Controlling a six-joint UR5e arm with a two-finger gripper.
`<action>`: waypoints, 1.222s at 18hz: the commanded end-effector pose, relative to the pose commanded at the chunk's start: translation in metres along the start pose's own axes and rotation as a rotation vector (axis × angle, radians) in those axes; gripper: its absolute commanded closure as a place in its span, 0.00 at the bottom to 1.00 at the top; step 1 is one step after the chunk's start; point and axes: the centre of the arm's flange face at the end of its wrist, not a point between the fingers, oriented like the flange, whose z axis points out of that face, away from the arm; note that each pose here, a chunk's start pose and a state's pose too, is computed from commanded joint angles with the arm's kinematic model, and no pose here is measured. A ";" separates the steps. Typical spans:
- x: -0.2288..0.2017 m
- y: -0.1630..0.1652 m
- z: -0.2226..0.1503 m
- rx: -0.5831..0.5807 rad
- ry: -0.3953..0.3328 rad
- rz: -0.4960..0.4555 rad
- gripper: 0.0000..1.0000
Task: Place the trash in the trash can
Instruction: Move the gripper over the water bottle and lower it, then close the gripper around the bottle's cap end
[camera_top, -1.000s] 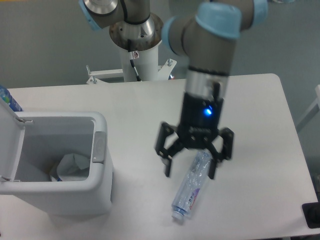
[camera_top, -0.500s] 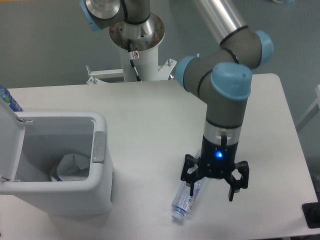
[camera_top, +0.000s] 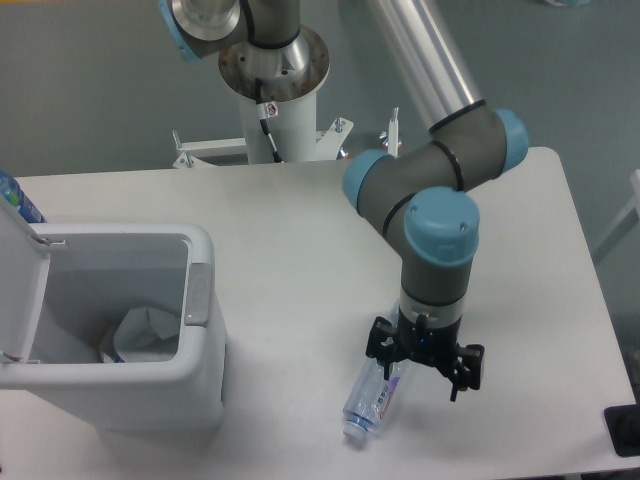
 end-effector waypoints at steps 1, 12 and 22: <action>0.004 0.001 0.004 -0.015 0.027 0.000 0.00; 0.030 -0.006 0.044 -0.058 0.088 0.022 0.00; 0.026 -0.008 0.067 -0.047 0.069 0.028 0.00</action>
